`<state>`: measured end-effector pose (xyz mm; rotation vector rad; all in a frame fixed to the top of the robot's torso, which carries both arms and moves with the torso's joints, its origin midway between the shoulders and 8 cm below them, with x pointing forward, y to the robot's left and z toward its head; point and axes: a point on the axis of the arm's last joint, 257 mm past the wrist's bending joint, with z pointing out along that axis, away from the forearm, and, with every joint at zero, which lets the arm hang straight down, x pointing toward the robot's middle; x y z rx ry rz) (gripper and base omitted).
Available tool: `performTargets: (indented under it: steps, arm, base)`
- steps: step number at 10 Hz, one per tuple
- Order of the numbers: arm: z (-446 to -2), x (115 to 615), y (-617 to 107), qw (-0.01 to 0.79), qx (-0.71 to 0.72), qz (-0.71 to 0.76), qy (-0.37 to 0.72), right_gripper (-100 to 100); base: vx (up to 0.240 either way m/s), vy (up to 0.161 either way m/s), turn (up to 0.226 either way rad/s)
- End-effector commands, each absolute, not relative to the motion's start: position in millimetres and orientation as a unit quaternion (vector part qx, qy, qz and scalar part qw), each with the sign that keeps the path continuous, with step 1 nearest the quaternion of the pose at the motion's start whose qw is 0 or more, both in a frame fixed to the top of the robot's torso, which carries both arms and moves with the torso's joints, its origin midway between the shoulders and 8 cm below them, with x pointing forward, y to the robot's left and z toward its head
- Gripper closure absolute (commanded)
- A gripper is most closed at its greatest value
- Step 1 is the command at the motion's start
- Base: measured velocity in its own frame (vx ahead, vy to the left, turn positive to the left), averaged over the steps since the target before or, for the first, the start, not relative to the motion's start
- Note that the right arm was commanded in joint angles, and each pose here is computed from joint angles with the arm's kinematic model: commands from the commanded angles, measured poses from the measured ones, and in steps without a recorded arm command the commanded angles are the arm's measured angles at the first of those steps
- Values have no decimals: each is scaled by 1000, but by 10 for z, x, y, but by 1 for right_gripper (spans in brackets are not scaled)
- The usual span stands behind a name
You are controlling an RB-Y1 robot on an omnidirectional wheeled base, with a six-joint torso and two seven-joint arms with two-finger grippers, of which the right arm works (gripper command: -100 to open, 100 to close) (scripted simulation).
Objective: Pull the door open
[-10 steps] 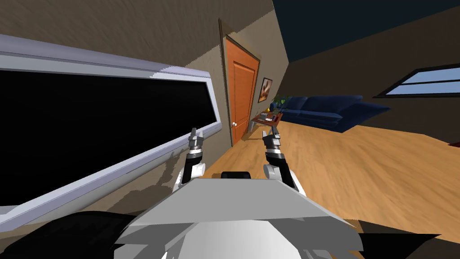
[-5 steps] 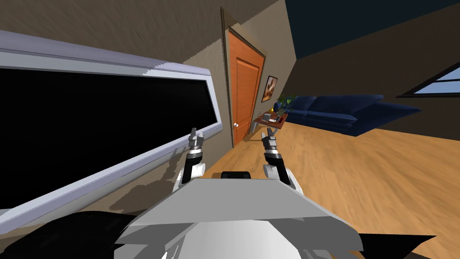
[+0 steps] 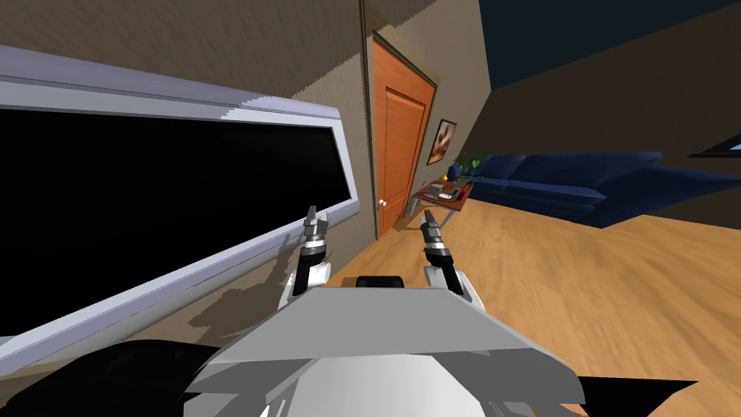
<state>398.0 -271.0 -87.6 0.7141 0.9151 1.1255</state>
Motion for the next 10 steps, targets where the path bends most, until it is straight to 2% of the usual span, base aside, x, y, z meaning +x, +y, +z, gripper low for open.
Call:
performTargets:
  steps: [1, 10]
  arm:
    - [-989, 4000, -2713, 699, 307, 486, 425, -100]
    - [-1647, 4112, -2730, 735, 233, 381, 511, -100]
  base:
    - [85, -24, 83]
    - [92, -32, 94]
